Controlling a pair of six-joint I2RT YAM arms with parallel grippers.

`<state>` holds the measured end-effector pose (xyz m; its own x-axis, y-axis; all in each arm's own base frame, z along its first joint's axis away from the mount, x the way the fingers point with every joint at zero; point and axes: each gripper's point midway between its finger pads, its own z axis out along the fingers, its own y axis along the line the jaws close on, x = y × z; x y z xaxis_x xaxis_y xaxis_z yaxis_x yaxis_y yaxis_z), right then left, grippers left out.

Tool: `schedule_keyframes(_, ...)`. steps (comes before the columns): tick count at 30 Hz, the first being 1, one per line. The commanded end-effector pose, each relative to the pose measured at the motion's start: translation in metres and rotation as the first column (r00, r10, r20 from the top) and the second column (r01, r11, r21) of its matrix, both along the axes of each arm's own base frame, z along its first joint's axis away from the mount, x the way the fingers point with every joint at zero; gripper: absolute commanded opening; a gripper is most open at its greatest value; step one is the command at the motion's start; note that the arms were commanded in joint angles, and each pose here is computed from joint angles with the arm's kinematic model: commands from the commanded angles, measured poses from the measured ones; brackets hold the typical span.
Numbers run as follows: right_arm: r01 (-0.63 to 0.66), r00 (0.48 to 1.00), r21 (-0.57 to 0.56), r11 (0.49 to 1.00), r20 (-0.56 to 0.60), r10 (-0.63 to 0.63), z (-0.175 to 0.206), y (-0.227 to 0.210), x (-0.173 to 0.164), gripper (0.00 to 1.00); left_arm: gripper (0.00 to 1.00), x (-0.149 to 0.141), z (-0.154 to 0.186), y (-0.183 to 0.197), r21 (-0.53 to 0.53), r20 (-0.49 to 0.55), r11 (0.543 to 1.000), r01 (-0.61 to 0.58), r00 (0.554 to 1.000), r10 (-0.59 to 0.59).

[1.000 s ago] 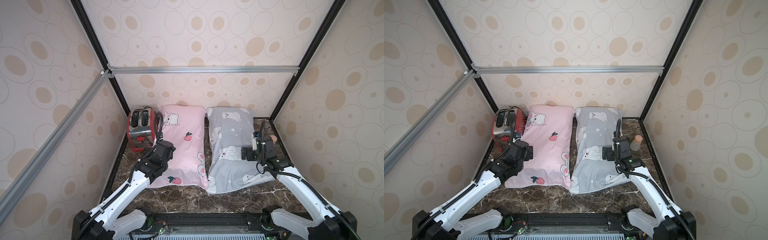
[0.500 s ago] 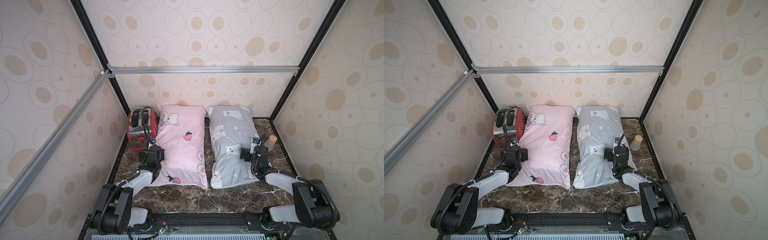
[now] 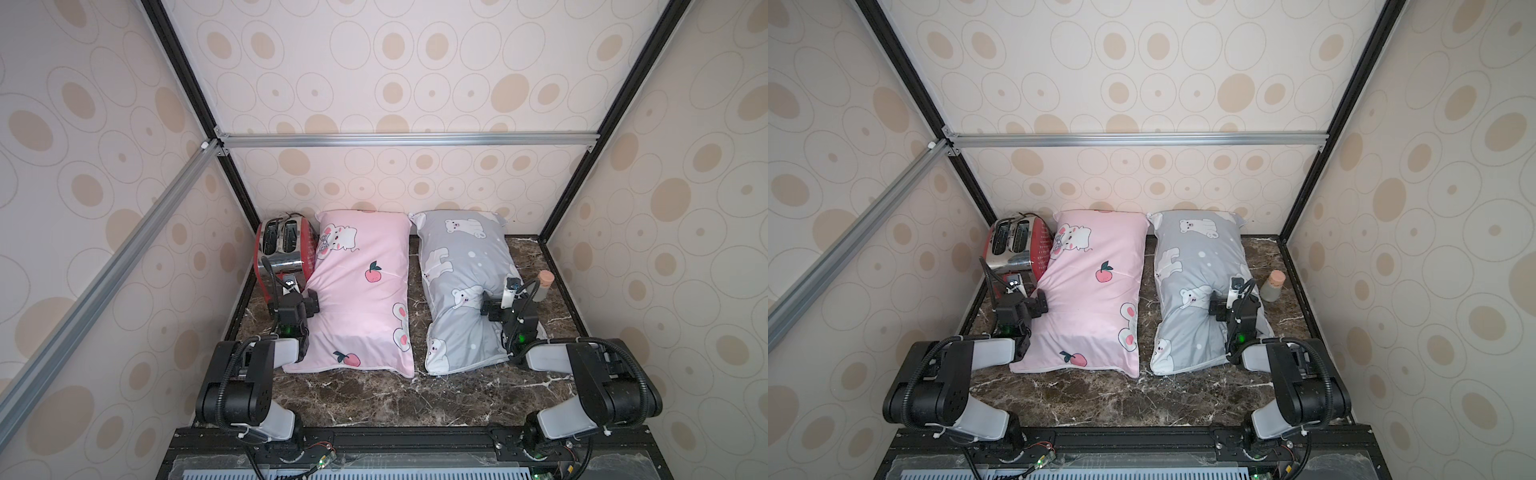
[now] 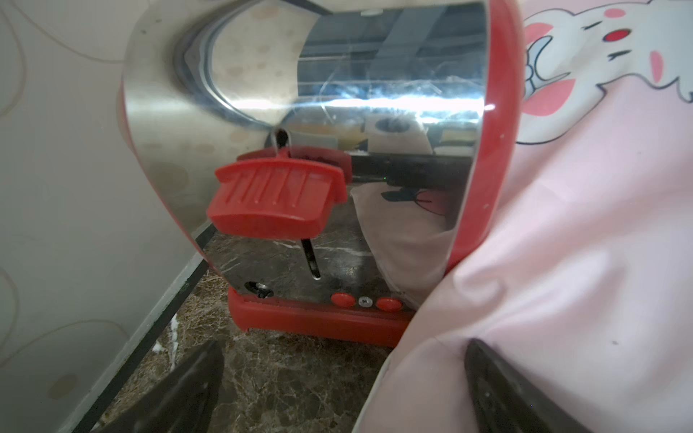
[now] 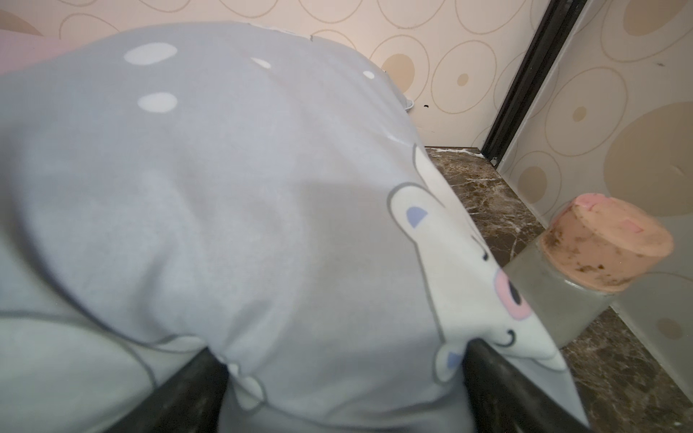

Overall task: Zip up pillowcases
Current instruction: Reset both arms

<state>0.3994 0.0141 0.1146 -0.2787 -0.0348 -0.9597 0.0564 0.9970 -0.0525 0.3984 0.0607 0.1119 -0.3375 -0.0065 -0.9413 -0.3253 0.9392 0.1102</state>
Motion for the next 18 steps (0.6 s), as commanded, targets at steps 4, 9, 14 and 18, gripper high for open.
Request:
schedule_keyframes(4,0.047,0.992,-0.016,0.999,-0.12,-0.048,-0.0283,-0.0159,-0.0028,1.0,0.99,-0.0046,-0.0103,0.0016,0.005,-0.024,1.0,0.01,1.0,-0.01)
schedule_keyframes(9,0.048,0.991,-0.014,0.999,-0.12,-0.05,-0.0281,-0.017,-0.0026,1.0,0.99,-0.0044,-0.0106,0.0009,0.006,-0.024,1.0,0.011,1.0,-0.011)
schedule_keyframes(14,0.048,0.991,-0.014,0.999,-0.122,-0.049,-0.0286,-0.017,-0.0029,1.0,0.99,-0.0045,-0.0106,0.0012,0.007,-0.025,1.0,0.011,1.0,-0.011)
schedule_keyframes(18,0.048,0.991,-0.014,0.999,-0.121,-0.049,-0.0283,-0.017,-0.0029,1.0,0.99,-0.0045,-0.0109,0.0012,0.007,-0.026,1.0,0.011,1.0,-0.011)
